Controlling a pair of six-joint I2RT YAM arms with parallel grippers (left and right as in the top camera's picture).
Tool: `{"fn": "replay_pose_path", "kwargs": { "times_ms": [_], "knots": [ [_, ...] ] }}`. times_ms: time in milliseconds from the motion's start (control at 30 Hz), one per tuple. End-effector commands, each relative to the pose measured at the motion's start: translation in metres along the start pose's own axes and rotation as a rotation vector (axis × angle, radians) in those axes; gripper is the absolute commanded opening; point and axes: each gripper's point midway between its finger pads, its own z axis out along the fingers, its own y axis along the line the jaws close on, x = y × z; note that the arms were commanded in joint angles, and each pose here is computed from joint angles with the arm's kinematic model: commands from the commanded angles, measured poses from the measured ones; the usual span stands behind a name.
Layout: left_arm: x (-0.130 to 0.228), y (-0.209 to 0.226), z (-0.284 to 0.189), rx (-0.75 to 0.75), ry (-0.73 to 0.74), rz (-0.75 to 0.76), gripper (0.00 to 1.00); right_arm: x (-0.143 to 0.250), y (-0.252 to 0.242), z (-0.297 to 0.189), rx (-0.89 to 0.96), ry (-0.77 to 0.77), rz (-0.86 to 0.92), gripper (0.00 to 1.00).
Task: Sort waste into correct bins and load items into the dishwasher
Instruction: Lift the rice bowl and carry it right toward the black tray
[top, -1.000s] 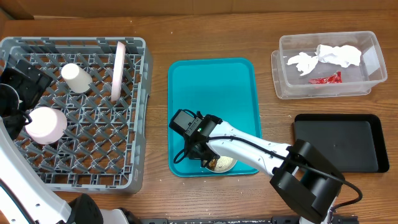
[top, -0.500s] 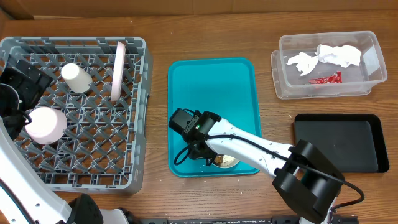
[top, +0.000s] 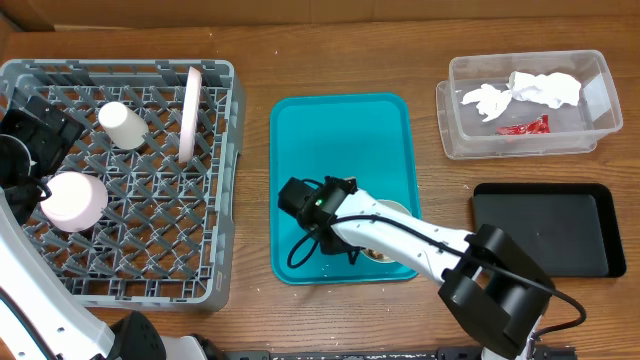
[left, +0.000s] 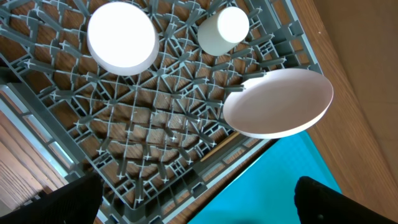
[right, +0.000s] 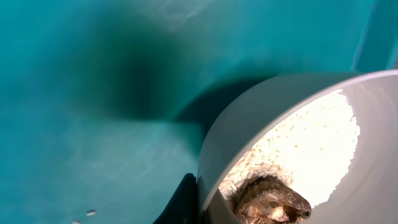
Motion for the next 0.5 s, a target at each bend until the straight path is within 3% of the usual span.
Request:
{"fn": "replay_pose_path", "kwargs": {
  "times_ms": [0, 133, 467],
  "knots": [
    [0.0, 0.0, 0.002, 0.002, 0.008, -0.024, 1.0, -0.025, -0.019, -0.01, 0.015, -0.04, 0.126, 0.04],
    [0.0, 0.0, 0.002, 0.002, 0.008, -0.024, 1.0, -0.043, -0.043, -0.023, 0.003, -0.045, 0.21, 0.04],
    [0.0, 0.0, 0.002, 0.002, 0.008, -0.024, 1.0, -0.068, -0.19, -0.04, 0.035, 0.014, 0.557, 0.04]
  ]
}}
